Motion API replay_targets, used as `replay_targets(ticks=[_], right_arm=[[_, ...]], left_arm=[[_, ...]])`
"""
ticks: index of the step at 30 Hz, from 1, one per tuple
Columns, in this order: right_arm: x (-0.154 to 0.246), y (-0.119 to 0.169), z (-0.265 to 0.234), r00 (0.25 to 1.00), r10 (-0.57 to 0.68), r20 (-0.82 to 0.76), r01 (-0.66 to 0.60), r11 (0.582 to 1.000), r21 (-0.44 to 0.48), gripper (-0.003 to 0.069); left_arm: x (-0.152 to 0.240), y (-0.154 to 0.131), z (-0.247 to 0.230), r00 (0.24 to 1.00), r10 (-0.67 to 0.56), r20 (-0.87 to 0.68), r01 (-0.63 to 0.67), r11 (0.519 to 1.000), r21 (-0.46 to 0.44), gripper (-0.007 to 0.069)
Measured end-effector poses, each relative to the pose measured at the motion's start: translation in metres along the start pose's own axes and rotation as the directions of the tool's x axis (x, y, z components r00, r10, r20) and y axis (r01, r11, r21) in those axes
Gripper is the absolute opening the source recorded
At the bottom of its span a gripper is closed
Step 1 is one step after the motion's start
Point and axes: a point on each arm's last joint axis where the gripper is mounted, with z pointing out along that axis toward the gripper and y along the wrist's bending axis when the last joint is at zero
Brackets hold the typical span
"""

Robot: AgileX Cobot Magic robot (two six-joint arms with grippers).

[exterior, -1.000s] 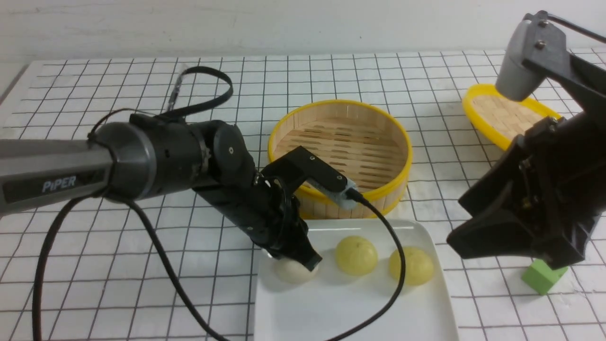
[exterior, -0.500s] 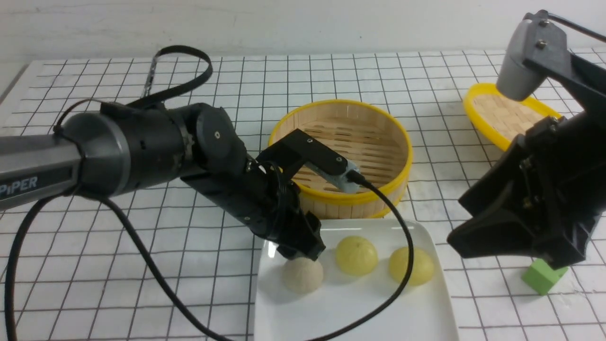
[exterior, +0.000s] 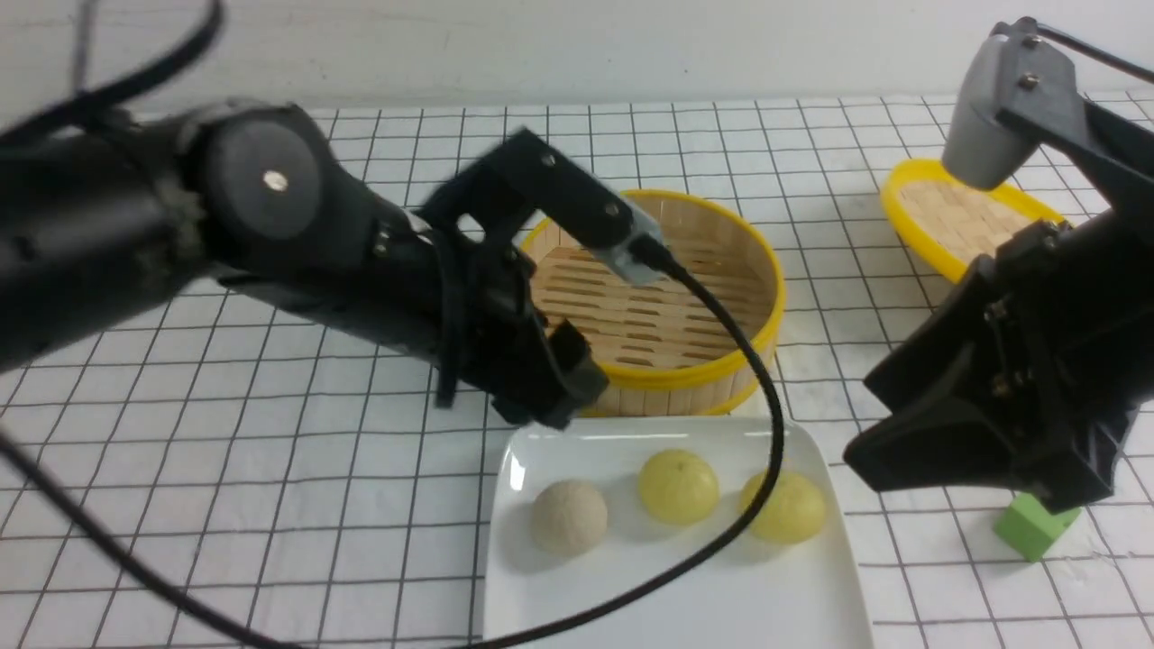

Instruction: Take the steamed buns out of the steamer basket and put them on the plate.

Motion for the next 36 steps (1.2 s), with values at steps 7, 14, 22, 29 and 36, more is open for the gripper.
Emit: replay_targets(ticks=[7,14,22,29,36], right_arm=[[-0.009,0.004,-0.02,0.986,-0.04,0.16,0.021,0.993,0.117,0.0435],[-0.014,0.026,-0.071,0.899,-0.149,0.412,0.026,0.957,0.289,0.0435],[0.026,0.075,-0.154,0.775,-0.362,0.518,0.008,0.826,0.564,0.0435],[0.08,0.118,-0.2,0.697,-0.357,0.621,-0.127,0.792,0.598,0.0435],[0.132,0.141,-0.195,0.726,-0.323,0.607,-0.12,0.81,0.574,0.0431]], left_arm=[[-0.015,-0.003,-0.112,0.966,0.052,0.253,0.016,0.966,-0.259,0.0496],[0.001,-0.003,-0.192,0.904,-0.037,0.427,0.243,0.864,-0.441,0.0491],[0.039,-0.005,-0.248,0.865,-0.17,0.471,0.444,0.695,-0.566,0.0491],[0.054,-0.012,-0.259,0.859,-0.241,0.451,0.48,0.684,-0.55,0.0482],[0.064,-0.028,-0.265,0.857,-0.287,0.429,0.478,0.752,-0.453,0.0449]])
